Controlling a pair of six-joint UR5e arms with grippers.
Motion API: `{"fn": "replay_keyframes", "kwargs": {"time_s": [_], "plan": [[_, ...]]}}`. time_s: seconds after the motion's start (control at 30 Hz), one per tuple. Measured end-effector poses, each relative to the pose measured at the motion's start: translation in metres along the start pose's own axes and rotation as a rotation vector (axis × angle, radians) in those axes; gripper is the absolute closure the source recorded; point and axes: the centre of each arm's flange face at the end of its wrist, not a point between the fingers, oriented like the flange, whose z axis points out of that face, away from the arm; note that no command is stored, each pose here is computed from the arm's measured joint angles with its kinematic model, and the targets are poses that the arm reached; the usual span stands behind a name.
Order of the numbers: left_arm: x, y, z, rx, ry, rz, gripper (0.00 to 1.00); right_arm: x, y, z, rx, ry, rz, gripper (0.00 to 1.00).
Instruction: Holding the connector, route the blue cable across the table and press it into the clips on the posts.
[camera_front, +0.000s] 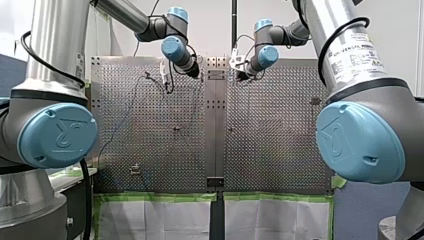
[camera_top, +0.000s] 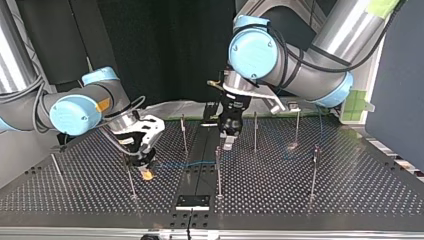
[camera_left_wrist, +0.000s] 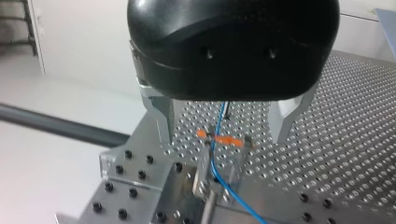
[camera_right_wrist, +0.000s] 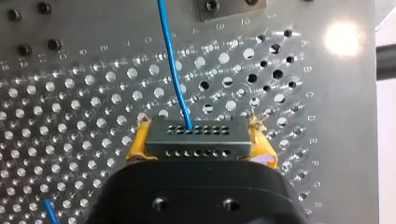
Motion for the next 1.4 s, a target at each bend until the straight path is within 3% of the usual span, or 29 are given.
{"fn": "replay_keyframes", "kwargs": {"time_s": [0.27, 0.73, 0.93, 1.2, 1.4], "plan": [[0.002, -0.031, 0.001, 0.011, -0.05, 0.024, 0.0, 0.001, 0.002, 0.0, -0.005, -0.001, -0.001, 1.0], [0.025, -0.083, 0.011, -0.002, -0.018, 0.067, 0.0, 0.0, 0.002, 0.0, -0.006, -0.001, -0.001, 1.0], [0.032, -0.088, 0.028, -0.045, -0.019, 0.071, 0.0, 0.0, 0.002, 0.0, -0.006, -0.002, -0.001, 1.0], [0.019, -0.084, 0.05, -0.124, -0.07, 0.054, 0.0, 0.0, 0.002, 0.0, -0.006, -0.001, -0.001, 1.0], [0.008, -0.081, 0.056, -0.142, -0.091, 0.047, 0.0, 0.0, 0.002, 0.0, -0.006, -0.001, -0.001, 1.0]]}}
